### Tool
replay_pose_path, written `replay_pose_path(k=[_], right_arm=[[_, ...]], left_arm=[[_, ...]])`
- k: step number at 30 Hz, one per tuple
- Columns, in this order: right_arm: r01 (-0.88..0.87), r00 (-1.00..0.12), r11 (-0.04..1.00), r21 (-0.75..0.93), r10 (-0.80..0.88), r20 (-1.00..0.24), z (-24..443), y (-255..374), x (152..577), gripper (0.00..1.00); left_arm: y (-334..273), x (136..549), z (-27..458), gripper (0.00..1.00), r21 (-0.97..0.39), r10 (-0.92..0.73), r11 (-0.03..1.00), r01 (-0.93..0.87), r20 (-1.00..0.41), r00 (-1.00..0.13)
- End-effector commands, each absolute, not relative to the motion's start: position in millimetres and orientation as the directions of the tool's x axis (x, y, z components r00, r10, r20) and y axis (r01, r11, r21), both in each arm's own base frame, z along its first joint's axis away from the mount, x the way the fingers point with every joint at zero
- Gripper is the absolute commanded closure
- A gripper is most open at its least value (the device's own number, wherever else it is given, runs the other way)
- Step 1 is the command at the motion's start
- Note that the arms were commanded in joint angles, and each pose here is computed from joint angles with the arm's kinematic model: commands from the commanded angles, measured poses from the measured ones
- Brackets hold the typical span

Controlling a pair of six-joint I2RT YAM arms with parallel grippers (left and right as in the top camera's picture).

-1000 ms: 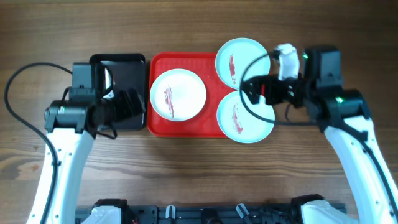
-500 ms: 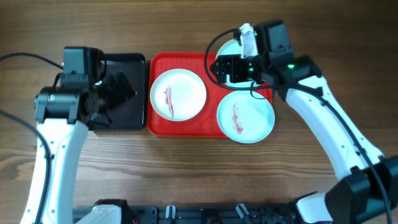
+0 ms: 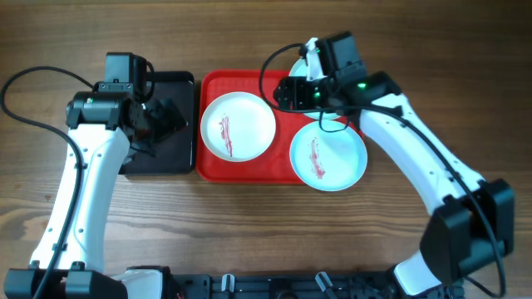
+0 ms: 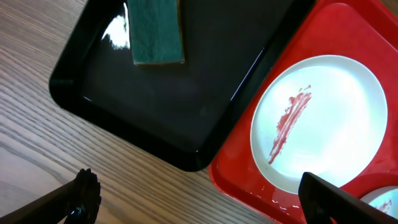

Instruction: Clean dirty plates on tray and stack at the side

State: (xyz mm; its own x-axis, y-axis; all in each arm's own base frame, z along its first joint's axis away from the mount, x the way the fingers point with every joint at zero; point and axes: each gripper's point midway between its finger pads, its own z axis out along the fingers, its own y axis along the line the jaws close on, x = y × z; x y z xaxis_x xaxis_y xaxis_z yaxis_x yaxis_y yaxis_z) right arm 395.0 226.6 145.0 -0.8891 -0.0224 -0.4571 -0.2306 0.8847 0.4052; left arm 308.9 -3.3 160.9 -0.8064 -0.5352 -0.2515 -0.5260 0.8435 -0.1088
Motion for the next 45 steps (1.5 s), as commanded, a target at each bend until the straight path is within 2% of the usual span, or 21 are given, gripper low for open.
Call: replay_pose_path(k=[1, 18, 30, 37, 45], right_arm=[[-0.201, -0.899, 0.885, 0.421, 0.004, -0.438, 134, 243, 400, 0.14], [-0.164, -0.944, 0.894, 0.417, -0.020, -0.329, 66, 286, 387, 0.14], [-0.191, -0.938, 0.892, 0.409, -0.043, -0.343, 56, 289, 391, 0.14], [-0.201, -0.921, 0.911, 0.360, -0.050, -0.386, 56, 284, 399, 0.27], [-0.211, -0.908, 0.942, 0.260, -0.091, -0.408, 50, 268, 402, 0.32]], left_arm=[[2, 313, 164, 0.00, -0.106, -0.558, 0.827, -0.552, -0.267, -0.786], [7, 312, 164, 0.00, -0.079, -0.557, 0.825, -0.559, -0.283, -0.781], [7, 313, 164, 0.00, -0.080, -0.557, 0.825, -0.559, -0.284, -0.781], [7, 314, 164, 0.00, -0.085, -0.566, 0.819, -0.567, -0.286, -0.773], [7, 319, 165, 0.00, -0.098, -0.565, 0.819, -0.565, -0.302, -0.768]])
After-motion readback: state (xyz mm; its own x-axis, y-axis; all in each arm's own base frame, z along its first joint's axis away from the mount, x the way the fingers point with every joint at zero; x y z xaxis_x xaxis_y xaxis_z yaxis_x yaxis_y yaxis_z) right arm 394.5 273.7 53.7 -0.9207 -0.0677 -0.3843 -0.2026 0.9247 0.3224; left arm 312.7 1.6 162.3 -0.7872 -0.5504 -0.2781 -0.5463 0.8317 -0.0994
